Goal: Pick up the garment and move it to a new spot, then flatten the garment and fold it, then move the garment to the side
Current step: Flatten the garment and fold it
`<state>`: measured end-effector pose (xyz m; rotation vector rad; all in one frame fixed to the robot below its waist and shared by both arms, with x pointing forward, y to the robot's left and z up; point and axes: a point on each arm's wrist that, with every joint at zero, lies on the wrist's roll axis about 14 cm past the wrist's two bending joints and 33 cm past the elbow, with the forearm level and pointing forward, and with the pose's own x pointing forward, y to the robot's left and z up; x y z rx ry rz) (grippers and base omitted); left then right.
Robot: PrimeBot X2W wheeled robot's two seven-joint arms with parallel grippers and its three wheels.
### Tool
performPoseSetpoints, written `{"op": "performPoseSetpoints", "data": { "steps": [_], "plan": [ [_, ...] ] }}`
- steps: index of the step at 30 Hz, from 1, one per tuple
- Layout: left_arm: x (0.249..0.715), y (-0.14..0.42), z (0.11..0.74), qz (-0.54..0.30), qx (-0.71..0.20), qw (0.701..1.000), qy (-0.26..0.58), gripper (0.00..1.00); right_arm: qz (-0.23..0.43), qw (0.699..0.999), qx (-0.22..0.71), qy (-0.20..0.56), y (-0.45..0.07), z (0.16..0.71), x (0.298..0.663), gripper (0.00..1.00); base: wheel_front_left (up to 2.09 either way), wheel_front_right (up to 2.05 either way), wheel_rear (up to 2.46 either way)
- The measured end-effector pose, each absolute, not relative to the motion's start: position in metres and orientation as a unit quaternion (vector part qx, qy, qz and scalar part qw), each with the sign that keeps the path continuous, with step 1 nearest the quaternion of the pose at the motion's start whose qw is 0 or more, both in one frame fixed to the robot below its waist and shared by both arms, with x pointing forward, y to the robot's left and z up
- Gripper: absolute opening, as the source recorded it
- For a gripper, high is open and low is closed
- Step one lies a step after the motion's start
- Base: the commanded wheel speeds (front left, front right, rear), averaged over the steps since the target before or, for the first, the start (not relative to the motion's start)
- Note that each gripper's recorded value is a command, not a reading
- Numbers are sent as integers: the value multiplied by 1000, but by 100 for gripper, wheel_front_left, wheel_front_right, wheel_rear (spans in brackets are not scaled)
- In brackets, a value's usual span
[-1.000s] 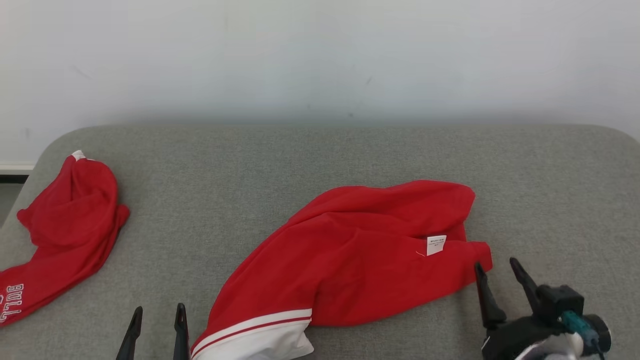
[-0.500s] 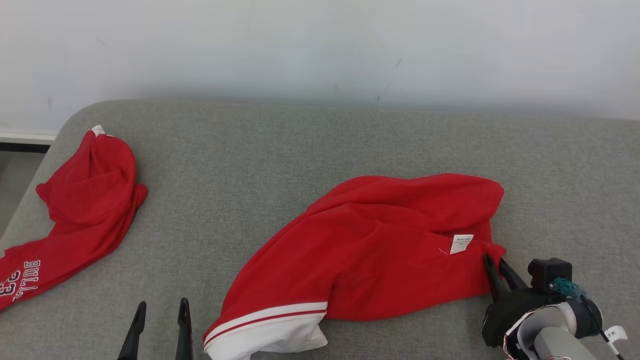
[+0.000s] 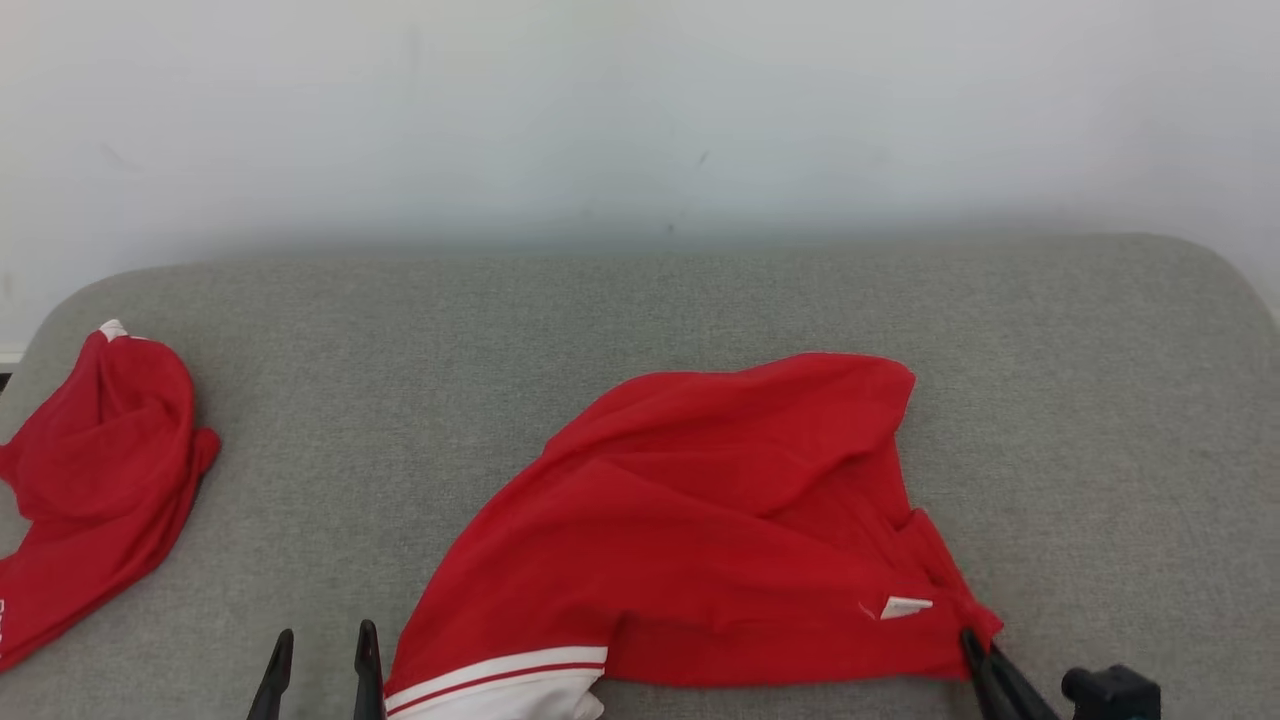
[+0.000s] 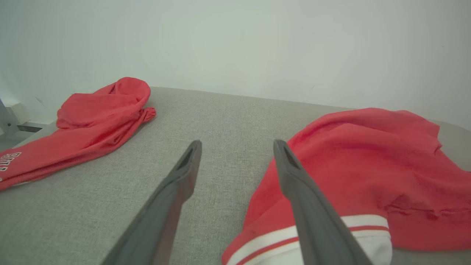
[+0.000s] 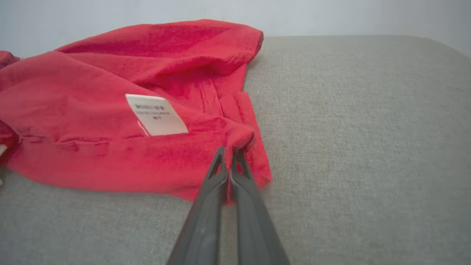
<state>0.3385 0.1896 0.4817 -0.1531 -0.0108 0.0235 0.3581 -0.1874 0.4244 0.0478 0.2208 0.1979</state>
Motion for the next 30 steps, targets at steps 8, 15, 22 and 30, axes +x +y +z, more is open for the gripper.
{"op": "performPoseSetpoints", "data": {
  "steps": [8, 15, 22, 30],
  "plan": [
    [343, 183, 472, 0, -77, 997, 11, 100, 65, 991, 51, 109, -198, 421, 334, 100, 0, 0, 0],
    [340, 189, 474, 9, -77, 997, 7, 100, 72, 994, 50, 67, -194, 445, 337, 100, 0, 0, 0],
    [338, 191, 474, 14, -77, 997, 6, 100, 88, 995, 19, 43, -195, 466, 379, 100, 0, 0, 0],
    [339, 202, 477, 30, -77, 997, 2, 100, 115, 989, -15, 92, -181, 463, 440, 100, 0, 0, 0]
  ]
}}
